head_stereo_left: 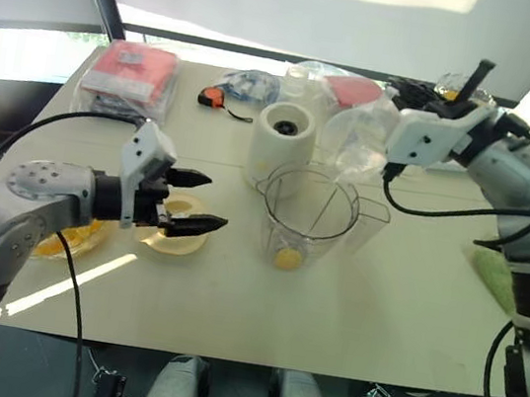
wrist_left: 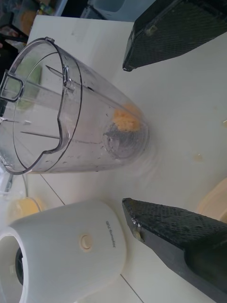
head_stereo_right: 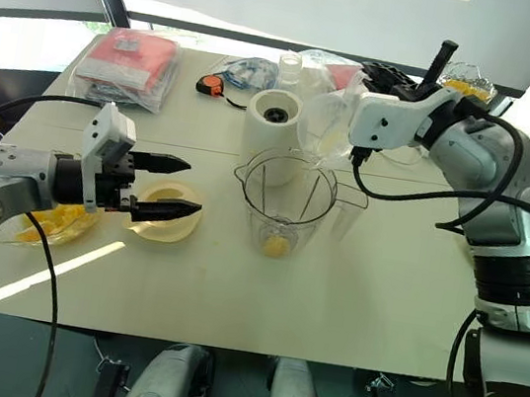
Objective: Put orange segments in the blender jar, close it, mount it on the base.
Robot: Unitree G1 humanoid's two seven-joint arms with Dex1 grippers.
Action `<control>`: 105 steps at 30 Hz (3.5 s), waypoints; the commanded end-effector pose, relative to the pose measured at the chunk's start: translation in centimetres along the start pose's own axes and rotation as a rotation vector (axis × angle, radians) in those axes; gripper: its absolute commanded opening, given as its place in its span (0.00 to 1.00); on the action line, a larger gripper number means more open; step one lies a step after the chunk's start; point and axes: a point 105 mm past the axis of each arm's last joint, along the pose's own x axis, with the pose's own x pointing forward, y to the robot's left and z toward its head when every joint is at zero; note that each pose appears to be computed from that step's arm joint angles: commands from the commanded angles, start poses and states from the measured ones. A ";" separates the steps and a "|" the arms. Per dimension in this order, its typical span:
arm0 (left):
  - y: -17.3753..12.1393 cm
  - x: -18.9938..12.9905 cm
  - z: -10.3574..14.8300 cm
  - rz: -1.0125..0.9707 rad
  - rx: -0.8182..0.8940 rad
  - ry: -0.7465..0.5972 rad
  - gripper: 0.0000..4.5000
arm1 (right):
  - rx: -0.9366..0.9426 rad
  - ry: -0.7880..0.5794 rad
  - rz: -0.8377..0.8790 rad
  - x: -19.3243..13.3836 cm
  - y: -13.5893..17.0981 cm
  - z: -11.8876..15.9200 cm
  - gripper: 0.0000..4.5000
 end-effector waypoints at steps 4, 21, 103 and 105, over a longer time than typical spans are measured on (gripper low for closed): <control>0.0 -0.1 0.9 0.004 0.045 -0.022 1.00 | -0.070 -0.024 -0.084 -0.3 -2.7 0.5 0.02; 0.0 -0.6 4.1 -0.015 0.036 -0.135 1.00 | 0.942 0.210 -0.339 -3.5 -2.2 -4.7 0.02; 12.3 -0.5 -6.1 0.254 0.233 0.405 1.00 | 1.347 0.571 -0.355 -17.1 10.8 0.7 1.00; 12.4 -0.5 -6.6 0.201 0.252 0.449 1.00 | 1.390 0.518 -0.205 -18.4 10.9 2.8 1.00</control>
